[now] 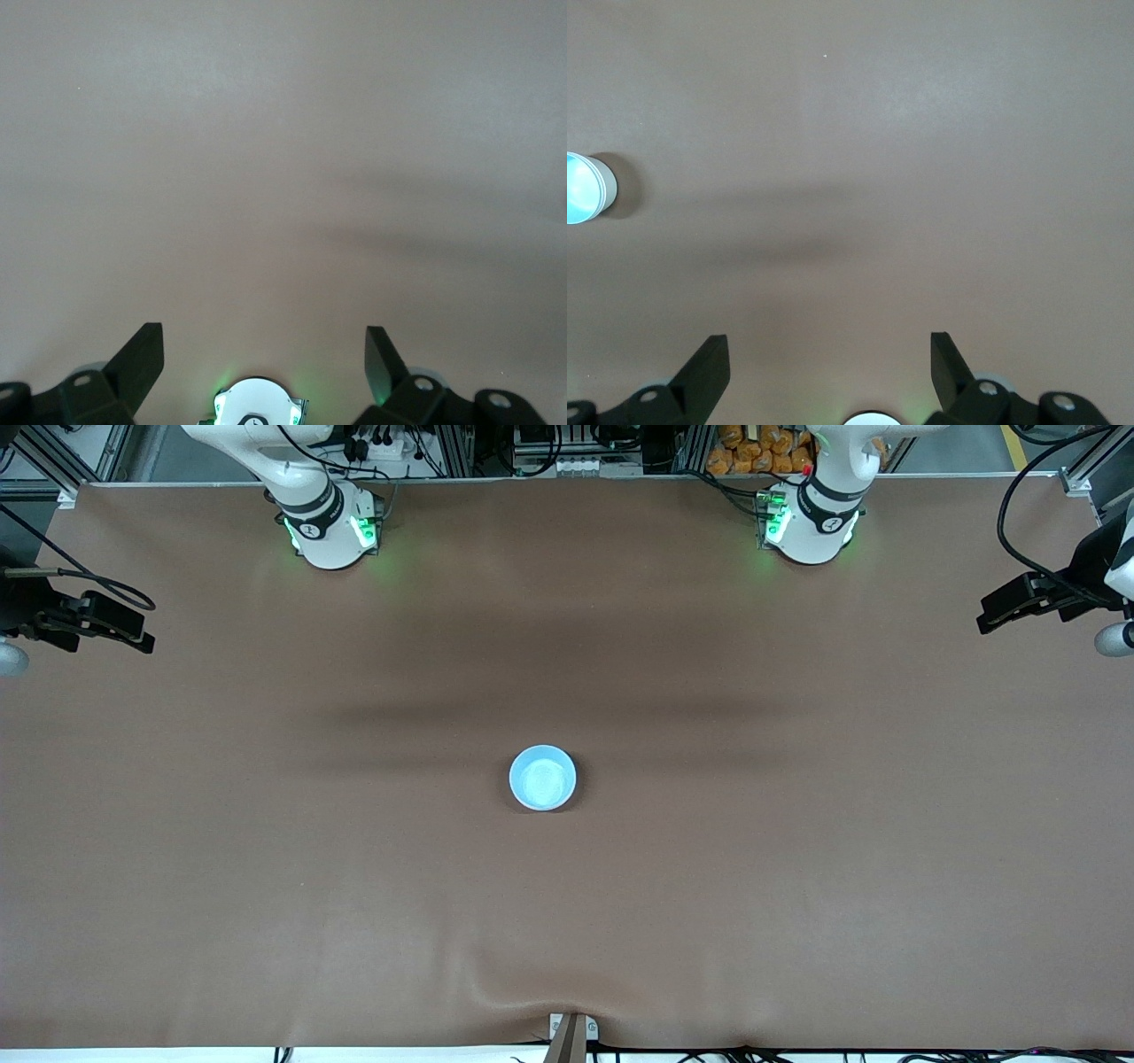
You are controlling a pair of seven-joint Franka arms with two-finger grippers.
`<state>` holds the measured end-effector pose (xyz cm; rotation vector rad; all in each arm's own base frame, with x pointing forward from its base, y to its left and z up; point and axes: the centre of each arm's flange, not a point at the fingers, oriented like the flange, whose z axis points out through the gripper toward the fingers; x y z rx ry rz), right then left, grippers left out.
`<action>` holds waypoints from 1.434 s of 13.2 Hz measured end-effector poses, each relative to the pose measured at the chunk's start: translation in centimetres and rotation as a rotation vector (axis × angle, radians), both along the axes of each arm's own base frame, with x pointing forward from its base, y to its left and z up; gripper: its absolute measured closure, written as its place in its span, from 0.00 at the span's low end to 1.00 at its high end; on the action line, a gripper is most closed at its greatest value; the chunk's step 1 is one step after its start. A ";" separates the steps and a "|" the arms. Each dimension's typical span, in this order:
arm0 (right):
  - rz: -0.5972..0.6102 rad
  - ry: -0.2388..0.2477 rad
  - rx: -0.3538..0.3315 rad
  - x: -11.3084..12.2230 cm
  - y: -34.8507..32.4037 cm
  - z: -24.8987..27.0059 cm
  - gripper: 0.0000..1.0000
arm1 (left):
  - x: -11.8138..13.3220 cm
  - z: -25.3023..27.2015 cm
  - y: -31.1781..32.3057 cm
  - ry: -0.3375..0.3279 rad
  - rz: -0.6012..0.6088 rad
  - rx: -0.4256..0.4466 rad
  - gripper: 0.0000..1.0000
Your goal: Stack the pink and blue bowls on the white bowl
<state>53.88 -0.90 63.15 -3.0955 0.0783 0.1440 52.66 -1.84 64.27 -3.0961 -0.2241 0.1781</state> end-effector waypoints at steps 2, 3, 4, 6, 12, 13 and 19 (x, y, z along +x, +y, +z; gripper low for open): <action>0.000 0.001 0.000 0.0 0.0 0.0 0.00 | -0.2 0.1 -0.1 0.005 -0.001 0.000 0.00; -0.001 0.001 0.000 0.0 0.0 0.0 0.00 | -0.3 0.2 -0.1 0.006 -0.002 0.001 0.00; -0.001 0.002 0.000 0.0 0.0 0.0 0.00 | -0.4 0.4 -0.1 0.005 -0.002 0.001 0.00; -0.001 0.002 0.000 0.0 -0.1 0.0 0.00 | -0.6 0.6 -0.1 0.002 -0.002 0.001 0.00; -0.002 0.002 0.000 0.0 -0.1 0.0 0.00 | -1.1 1.4 -0.1 -0.013 -0.002 0.001 0.00; -0.002 0.002 0.000 0.0 -0.1 0.0 0.00 | -1.2 1.4 -0.2 -0.013 -0.002 -0.005 0.00; -0.002 0.003 0.000 0.0 -0.1 0.0 0.00 | -1.2 1.4 -0.4 -0.012 0.000 -0.046 0.00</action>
